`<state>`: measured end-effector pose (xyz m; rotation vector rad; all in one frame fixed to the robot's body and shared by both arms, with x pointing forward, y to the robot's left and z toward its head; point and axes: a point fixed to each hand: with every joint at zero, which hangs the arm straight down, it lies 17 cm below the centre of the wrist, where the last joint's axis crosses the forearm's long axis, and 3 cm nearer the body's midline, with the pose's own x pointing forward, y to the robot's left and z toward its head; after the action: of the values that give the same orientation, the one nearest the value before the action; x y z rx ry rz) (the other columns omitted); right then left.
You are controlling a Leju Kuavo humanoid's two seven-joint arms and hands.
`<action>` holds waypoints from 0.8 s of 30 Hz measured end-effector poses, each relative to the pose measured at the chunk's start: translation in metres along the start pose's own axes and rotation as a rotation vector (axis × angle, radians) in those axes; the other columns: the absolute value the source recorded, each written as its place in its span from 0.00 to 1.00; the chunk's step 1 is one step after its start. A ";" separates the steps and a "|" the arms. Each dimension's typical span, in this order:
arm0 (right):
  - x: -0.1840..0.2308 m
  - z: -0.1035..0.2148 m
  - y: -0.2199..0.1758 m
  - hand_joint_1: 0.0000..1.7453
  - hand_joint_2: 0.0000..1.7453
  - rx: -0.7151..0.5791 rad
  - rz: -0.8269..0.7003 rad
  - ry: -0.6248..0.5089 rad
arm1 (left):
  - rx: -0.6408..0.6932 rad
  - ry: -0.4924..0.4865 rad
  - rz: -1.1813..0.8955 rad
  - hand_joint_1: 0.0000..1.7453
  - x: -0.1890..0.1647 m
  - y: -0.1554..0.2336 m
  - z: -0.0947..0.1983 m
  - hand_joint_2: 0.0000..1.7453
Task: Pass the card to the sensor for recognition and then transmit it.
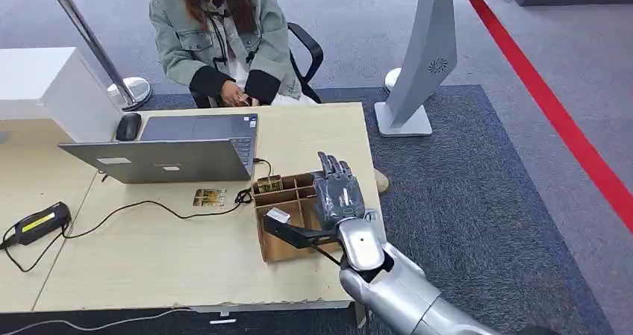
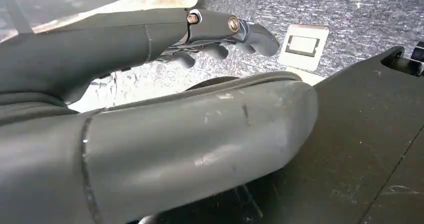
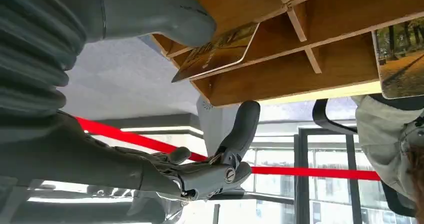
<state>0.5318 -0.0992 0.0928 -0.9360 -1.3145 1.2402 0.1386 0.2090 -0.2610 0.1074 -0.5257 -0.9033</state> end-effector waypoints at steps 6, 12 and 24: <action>0.000 0.000 0.000 0.45 1.00 0.002 -0.001 0.001 | 0.004 0.000 -0.001 0.00 0.000 0.001 0.000 0.00; -0.001 0.000 0.002 0.49 1.00 0.011 0.002 0.006 | 0.007 0.000 -0.001 0.00 0.000 0.001 0.000 0.00; -0.003 0.001 0.004 0.55 1.00 0.017 0.005 0.012 | 0.025 0.002 0.004 0.00 0.000 0.005 -0.001 0.00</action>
<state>0.5310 -0.1014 0.0889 -0.9340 -1.2909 1.2455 0.1426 0.2122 -0.2602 0.1293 -0.5354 -0.8928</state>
